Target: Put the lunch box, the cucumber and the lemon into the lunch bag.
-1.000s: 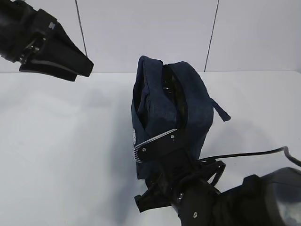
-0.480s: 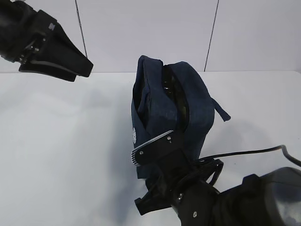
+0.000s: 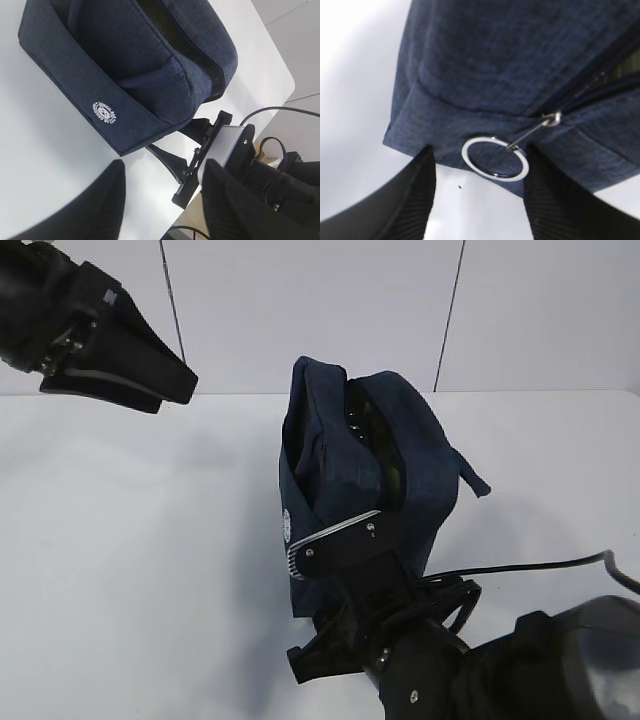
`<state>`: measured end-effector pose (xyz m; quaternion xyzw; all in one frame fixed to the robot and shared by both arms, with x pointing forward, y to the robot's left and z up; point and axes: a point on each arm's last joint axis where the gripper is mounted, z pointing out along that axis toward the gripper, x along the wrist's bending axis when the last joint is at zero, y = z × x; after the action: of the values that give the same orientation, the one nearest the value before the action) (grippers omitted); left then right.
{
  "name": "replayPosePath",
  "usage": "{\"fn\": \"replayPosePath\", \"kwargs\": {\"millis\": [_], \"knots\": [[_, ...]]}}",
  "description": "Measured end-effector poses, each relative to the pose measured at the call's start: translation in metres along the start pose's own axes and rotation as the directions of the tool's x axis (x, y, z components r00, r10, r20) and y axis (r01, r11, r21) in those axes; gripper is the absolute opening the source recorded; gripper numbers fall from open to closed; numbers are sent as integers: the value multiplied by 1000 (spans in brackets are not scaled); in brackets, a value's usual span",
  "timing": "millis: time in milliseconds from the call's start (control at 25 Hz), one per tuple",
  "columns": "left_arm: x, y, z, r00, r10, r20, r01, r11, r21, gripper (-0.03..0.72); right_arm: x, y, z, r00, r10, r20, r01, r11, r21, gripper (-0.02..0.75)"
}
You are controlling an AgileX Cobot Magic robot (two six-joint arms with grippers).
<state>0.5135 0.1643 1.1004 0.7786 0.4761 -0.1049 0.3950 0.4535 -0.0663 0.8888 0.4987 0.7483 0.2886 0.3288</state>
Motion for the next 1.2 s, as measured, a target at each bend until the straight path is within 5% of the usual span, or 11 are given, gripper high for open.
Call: {"fn": "replayPosePath", "kwargs": {"millis": [480, 760, 1200], "knots": [[0, 0, 0, 1000, 3, -5, -3, 1000, 3, 362, -3, 2, 0, 995, 91, 28, -91, 996, -26, 425], [0, 0, 0, 1000, 3, -5, -3, 1000, 3, 362, -3, 2, 0, 995, 96, 31, -95, 995, -29, 285], [0, 0, 0, 1000, 3, -5, -3, 1000, 3, 362, -3, 2, 0, 995, 96, 29, -95, 995, -28, 202]]}}
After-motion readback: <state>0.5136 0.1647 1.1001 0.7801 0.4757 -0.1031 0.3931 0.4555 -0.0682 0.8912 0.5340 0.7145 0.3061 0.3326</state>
